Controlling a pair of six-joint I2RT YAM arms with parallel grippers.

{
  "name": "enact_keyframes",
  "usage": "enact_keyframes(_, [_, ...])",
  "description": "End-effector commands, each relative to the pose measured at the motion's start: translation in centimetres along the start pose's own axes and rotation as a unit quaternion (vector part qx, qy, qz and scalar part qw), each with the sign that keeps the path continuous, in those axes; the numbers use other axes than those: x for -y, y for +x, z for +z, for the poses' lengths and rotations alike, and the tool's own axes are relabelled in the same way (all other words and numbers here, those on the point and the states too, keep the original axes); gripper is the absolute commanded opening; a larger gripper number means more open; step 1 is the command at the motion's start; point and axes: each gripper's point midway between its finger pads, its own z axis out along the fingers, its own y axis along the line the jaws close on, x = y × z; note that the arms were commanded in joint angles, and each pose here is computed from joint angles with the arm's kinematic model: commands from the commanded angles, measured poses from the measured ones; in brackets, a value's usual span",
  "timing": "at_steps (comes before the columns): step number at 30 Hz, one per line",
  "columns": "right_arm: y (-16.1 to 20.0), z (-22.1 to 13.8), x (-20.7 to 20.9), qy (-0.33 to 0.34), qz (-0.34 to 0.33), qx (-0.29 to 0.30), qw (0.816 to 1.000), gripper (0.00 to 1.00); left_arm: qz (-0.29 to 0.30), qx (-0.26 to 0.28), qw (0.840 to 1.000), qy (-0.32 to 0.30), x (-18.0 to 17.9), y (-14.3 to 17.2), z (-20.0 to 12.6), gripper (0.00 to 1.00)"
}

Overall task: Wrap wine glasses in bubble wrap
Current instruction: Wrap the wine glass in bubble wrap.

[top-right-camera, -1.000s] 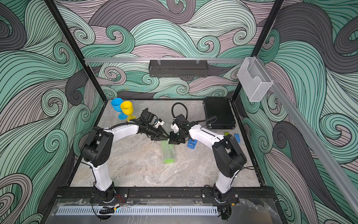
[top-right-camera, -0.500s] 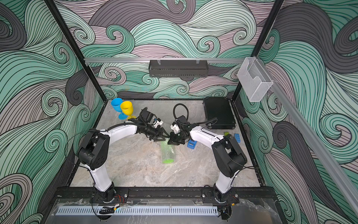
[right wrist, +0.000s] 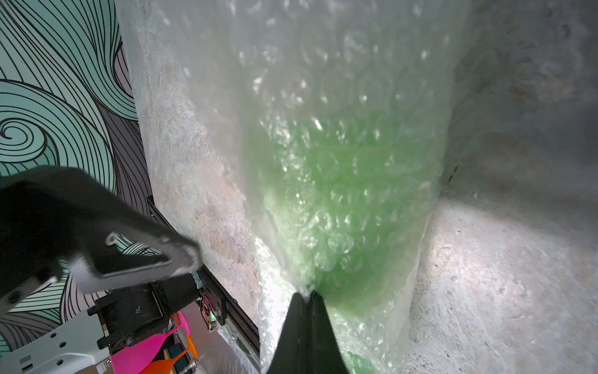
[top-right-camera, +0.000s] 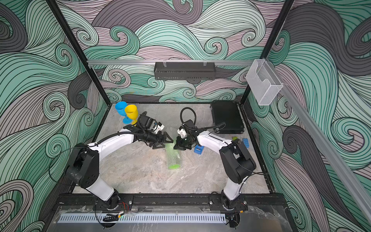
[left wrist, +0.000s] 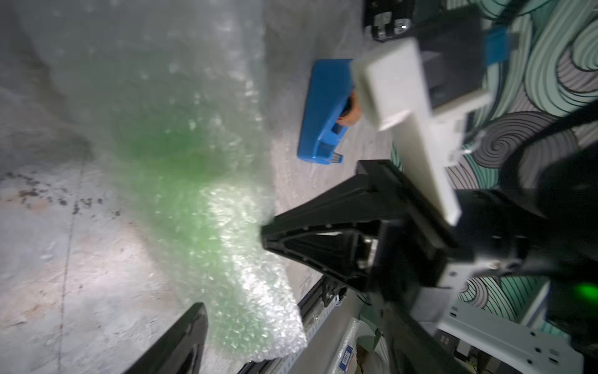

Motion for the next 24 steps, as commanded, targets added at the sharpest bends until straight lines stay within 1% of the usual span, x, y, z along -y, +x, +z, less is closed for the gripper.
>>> enact_keyframes(1, [0.9, 0.9, 1.7, 0.020, 0.022, -0.013, 0.999, 0.00, 0.001, 0.007, 0.999, -0.035, -2.0, -1.1, 0.9, 0.86])
enact_keyframes(6, [1.0, 0.9, 1.8, 0.022, 0.023, -0.016, 0.999, 0.00, -0.019, -0.002, 0.999, -0.044, -2.8, -2.6, 2.2, 0.86])
enact_keyframes(12, [1.2, 1.0, 1.9, 0.021, 0.023, -0.019, 0.999, 0.00, -0.033, -0.014, 0.997, -0.066, -4.4, -3.5, 3.6, 0.85])
enact_keyframes(16, [1.4, 1.0, 1.9, 0.015, 0.027, -0.017, 0.999, 0.00, -0.044, -0.026, 0.995, -0.084, -5.7, -3.4, 4.4, 0.80])
enact_keyframes(24, [1.5, 0.3, 1.4, 0.012, 0.021, -0.012, 1.000, 0.00, -0.040, -0.041, 0.992, -0.114, -7.6, -2.4, 5.2, 0.65])
